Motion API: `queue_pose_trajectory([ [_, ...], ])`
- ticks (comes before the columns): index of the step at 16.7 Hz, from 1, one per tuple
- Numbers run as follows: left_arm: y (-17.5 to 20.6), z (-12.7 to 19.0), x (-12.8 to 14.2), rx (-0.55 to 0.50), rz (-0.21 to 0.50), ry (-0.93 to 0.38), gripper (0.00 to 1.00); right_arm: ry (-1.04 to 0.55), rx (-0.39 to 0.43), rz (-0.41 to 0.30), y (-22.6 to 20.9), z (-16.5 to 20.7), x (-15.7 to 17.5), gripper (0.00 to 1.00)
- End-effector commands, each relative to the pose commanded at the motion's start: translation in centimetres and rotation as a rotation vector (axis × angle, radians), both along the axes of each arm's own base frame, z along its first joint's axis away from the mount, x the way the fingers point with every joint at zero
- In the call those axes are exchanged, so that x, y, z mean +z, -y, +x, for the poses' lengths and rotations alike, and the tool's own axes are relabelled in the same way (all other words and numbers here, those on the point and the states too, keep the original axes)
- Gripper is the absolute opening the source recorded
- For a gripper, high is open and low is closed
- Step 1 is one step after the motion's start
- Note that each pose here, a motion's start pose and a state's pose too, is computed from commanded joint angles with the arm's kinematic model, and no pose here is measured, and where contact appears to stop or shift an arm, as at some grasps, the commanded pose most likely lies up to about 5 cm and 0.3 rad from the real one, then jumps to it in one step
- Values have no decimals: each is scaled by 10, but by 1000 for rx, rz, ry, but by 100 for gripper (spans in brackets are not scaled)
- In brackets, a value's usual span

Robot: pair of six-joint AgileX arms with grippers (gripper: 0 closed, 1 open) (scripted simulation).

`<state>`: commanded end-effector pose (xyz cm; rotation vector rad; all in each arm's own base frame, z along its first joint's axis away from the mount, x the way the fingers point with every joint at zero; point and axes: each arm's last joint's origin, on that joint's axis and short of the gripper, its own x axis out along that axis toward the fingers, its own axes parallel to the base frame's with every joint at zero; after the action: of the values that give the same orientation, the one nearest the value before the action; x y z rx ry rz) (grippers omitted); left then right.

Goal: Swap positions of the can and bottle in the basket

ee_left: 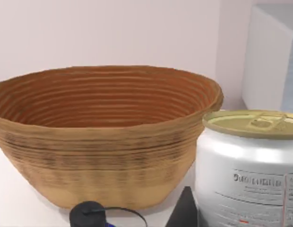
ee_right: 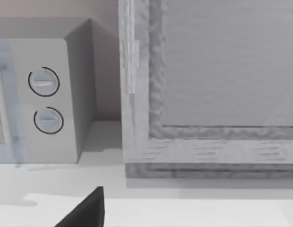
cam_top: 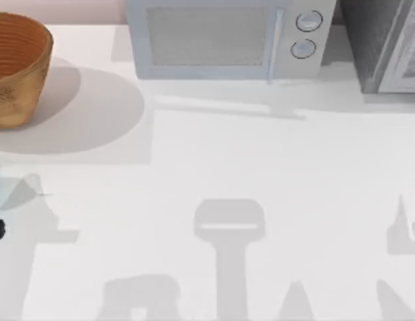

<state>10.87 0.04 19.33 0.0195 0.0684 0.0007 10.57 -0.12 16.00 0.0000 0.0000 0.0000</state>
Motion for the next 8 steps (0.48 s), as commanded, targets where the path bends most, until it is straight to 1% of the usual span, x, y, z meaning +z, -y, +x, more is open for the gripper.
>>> queue_pose_trajectory([
  [2,1,-2,-20,-1,-10,41,0,0,0,0,0,0,0,100],
  [4,2,-3,-31,-1,-18,64,0,0,0,0,0,0,0,100],
  [8,2,-3,-33,-1,-20,68,0,0,0,0,0,0,0,100],
])
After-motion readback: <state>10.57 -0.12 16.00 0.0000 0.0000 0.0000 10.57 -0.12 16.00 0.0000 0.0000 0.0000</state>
